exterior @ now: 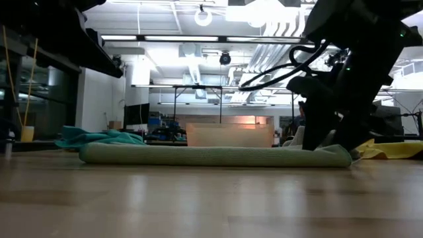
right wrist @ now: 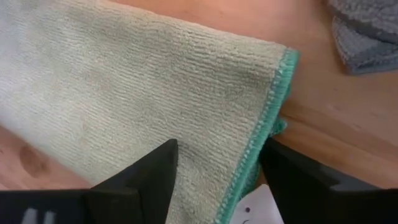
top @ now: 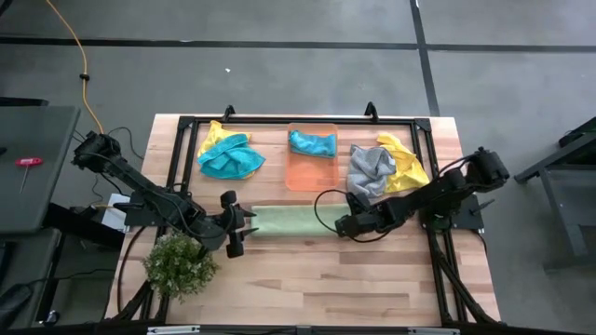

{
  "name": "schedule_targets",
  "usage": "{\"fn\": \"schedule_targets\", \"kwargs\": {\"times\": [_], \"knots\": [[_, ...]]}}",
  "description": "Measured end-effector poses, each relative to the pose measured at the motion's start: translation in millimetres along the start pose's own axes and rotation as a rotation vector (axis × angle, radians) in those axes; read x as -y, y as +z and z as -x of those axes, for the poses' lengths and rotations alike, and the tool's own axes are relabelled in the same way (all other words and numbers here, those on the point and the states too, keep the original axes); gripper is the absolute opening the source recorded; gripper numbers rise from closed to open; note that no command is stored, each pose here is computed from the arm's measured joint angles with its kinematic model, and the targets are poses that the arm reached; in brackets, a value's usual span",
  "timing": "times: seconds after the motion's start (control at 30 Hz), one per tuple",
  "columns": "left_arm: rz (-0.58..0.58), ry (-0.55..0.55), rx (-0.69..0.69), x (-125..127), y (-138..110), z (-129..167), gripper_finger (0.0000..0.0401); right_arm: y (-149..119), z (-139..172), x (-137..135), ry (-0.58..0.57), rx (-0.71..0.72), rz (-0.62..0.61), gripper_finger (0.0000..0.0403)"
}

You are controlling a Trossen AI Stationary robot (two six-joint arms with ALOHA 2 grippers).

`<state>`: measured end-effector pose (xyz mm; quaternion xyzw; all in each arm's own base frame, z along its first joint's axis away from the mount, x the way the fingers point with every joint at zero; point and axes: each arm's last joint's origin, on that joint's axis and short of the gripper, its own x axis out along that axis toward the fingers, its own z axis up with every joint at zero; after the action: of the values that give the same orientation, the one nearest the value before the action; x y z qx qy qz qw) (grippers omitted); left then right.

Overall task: Fold microfiber towels
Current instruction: Fold the green microfiber cloth

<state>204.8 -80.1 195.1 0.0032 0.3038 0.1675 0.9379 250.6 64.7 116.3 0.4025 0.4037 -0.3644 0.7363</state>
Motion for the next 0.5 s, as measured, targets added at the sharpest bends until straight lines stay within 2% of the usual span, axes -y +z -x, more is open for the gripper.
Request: {"fn": "schedule_targets", "kwargs": {"times": [0.13, 0.4, 0.5], "knots": [[0.001, -0.004, 0.0, 0.2, 0.1, 0.0, 0.0184, -2.3, 0.8, 2.4, -0.023, 0.014, 0.017, 0.0168], [0.002, -0.004, 0.001, 0.2, 0.2, 0.0, 0.0184, -6.9, 5.1, 13.2, -0.13, 0.022, 0.123, 0.0019], [0.005, -0.004, 0.001, 0.2, 0.2, 0.0, 0.0184, -10.2, 7.6, 17.8, -0.179, 0.029, 0.174, 0.0013]]}}
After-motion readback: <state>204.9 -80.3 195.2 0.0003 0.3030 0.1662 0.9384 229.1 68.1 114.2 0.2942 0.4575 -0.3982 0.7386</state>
